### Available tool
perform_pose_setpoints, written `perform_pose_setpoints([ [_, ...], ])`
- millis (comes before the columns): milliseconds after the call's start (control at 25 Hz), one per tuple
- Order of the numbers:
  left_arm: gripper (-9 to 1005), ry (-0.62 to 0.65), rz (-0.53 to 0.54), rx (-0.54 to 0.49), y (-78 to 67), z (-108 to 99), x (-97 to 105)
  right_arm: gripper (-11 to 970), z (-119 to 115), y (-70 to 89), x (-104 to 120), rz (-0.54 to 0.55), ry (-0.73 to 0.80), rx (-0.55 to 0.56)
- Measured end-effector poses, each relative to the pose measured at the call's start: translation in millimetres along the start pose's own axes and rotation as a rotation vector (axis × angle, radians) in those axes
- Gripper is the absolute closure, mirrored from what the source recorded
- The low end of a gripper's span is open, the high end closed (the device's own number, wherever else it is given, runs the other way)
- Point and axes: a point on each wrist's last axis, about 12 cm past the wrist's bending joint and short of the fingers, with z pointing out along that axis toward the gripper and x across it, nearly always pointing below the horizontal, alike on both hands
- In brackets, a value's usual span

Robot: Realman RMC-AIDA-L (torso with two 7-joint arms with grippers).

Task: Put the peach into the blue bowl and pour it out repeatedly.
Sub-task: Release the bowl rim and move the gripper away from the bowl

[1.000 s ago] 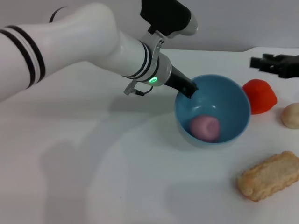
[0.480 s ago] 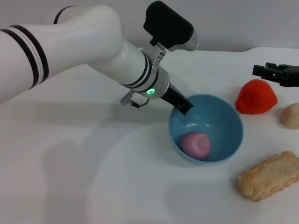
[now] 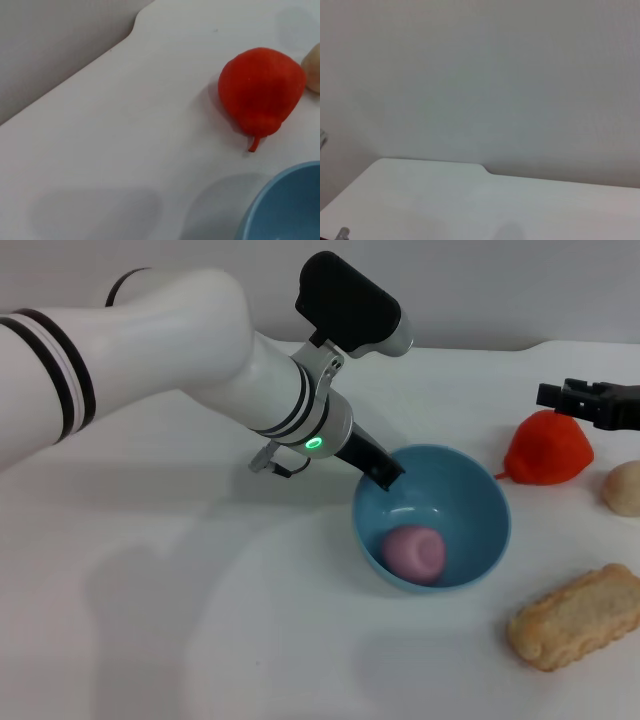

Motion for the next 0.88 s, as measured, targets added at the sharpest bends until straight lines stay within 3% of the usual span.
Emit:
perform_pose_setpoints([
  [280, 860, -0.014, 0.010, -0.008, -1.5, 0.7, 1.5, 440, 2.7, 0.4, 7.0, -0.009, 0.012, -0.009],
  [640, 687, -0.180, 0.046, -0.041, -2.7, -20.6, -19.9, 440, 3.7, -0.5, 14.8, -0.001, 0.016, -0.013],
  [720, 472, -0.218, 0.036, -0.068, 3.9, -27.9, -24.6, 440, 0.6, -2.2, 15.4, -0.004, 0.005, -0.004],
  [880, 356, -0.437, -0.046, -0.207, 26.4, -41.7, -24.5, 435, -13.9, -9.8, 16.1, -0.071, -0.110, 0.041],
])
